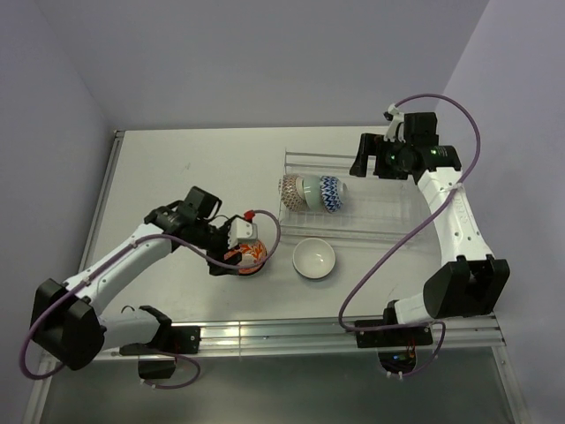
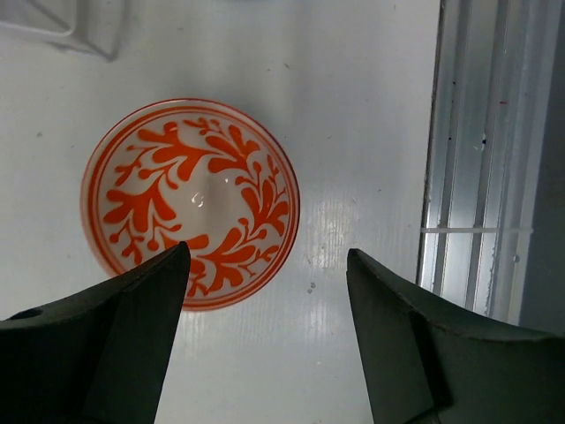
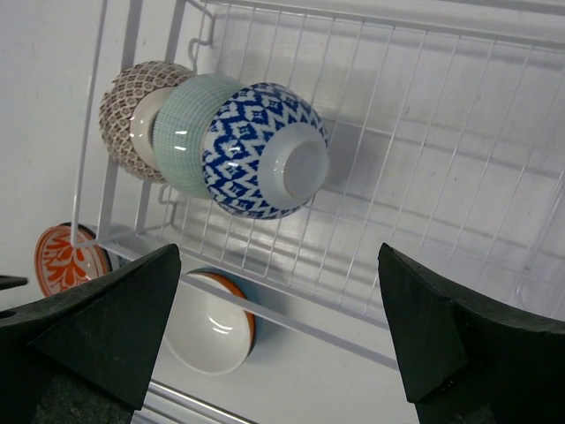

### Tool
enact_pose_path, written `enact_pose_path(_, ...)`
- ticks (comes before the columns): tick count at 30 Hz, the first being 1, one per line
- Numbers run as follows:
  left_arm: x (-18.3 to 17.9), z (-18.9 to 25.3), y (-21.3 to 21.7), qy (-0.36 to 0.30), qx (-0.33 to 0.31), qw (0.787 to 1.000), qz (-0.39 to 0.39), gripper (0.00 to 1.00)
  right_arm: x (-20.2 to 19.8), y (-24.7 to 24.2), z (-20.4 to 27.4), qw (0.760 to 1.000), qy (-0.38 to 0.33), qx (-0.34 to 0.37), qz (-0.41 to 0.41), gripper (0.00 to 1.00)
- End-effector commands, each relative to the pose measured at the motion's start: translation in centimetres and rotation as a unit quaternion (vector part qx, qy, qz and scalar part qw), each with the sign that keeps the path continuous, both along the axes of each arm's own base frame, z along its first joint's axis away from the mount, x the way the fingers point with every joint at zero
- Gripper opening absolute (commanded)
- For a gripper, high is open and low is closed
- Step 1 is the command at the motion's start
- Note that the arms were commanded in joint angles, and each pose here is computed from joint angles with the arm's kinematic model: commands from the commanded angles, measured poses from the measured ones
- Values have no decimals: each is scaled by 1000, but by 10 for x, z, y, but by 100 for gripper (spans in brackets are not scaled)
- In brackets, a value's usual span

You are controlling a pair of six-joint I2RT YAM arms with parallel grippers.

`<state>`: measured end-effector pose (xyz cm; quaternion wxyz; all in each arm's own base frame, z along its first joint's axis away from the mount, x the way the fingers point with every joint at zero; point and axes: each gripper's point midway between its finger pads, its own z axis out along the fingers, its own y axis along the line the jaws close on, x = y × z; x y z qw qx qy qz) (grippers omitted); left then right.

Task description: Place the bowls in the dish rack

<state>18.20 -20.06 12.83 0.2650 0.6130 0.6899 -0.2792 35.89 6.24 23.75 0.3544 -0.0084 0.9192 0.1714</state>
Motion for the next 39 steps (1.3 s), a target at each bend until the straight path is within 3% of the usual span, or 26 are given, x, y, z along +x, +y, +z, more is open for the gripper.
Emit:
enact_pose_path(1, 0, -12, -8, -18, 25, 998, -50, 77, -16, 3, 22, 999, -29, 10, 21, 100)
enact_pose_path(9, -9, -45, -19, 1, 69, 992, -104, 75, -21, -1, 22, 999, -15, 25, 15, 100)
enact_pose_path(15, -12, -57, -19, 22, 86, 990, -113, 66, -21, 1, 18, 999, -9, 30, 15, 100)
enact_pose_path(21, -14, -59, -18, 31, 91, 988, -119, 50, -19, 2, 18, 999, -6, 33, 19, 100)
enact_pose_path(25, -16, -57, -18, 38, 91, 988, -122, 30, -17, 3, 18, 999, -3, 36, 19, 100)
enact_pose_path(28, -18, -53, -18, 39, 89, 988, -123, 22, -16, 3, 17, 999, -3, 38, 19, 100)
enact_pose_path(37, -22, -44, -12, 39, 95, 988, -117, 0, -15, 7, 16, 999, 2, 46, 27, 100)
enact_pose_path(39, -22, -40, -11, 37, 94, 988, -114, 0, -14, 8, 17, 998, 1, 48, 29, 100)
